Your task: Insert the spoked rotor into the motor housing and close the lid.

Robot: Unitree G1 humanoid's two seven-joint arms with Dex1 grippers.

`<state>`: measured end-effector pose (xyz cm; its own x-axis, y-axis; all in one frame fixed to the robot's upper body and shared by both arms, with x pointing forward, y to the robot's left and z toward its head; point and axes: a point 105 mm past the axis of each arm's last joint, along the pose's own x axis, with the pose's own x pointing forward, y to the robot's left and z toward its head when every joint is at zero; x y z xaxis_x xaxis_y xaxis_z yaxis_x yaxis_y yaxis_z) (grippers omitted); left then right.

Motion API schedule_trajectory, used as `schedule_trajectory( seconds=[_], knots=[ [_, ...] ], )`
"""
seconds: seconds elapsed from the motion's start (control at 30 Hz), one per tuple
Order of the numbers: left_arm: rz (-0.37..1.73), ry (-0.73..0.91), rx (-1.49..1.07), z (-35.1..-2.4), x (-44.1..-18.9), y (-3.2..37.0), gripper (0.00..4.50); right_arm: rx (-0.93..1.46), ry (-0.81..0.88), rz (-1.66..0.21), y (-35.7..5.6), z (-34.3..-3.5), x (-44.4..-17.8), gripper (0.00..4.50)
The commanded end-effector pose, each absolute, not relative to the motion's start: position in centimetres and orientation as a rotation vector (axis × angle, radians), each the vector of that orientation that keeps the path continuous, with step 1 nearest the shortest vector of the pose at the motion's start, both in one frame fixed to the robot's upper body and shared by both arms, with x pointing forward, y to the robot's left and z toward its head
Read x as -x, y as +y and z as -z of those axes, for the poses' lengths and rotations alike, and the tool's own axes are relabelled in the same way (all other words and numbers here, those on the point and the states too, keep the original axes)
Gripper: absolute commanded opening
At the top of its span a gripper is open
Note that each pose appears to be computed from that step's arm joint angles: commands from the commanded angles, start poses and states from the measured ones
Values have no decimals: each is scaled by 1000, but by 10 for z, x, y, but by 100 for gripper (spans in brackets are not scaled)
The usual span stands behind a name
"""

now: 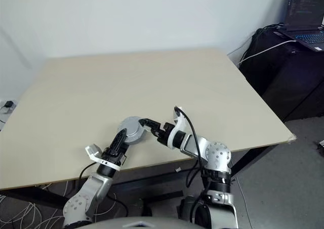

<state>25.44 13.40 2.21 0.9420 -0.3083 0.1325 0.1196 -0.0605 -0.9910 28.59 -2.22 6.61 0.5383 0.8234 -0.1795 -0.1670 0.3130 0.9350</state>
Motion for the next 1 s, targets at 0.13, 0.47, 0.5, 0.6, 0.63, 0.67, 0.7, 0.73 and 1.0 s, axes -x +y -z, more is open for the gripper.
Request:
schedule_trajectory(
  seconds=[0.13,0.47,0.5,0.6,0.63,0.67,0.7,0.73,1.0],
  knots=[
    [264,-7,1589,-37,-271,139,214,-1149,701,-700,-8,-66,-279,450],
    [-14,-133,1513,-34,-302,177,213,-1118,680,-668,-15,-61,-275,450],
    [-33,-138,1509,-34,-304,181,213,-1108,683,-665,-16,-60,-274,450],
    [-99,-173,1484,-35,-313,195,213,-1035,679,-658,-19,-55,-272,450],
    [-119,-188,1482,-36,-315,200,213,-992,673,-657,-21,-54,-271,450],
    [-141,-201,1478,-36,-318,206,213,-944,655,-645,-24,-51,-272,450],
    [-159,-208,1475,-36,-321,210,213,-913,638,-637,-26,-50,-273,450],
    [-172,-216,1478,-36,-324,214,213,-881,624,-633,-27,-49,-273,450],
    [-304,-242,1428,-35,-349,241,213,-804,583,-647,-27,-47,-271,450]
  ],
)
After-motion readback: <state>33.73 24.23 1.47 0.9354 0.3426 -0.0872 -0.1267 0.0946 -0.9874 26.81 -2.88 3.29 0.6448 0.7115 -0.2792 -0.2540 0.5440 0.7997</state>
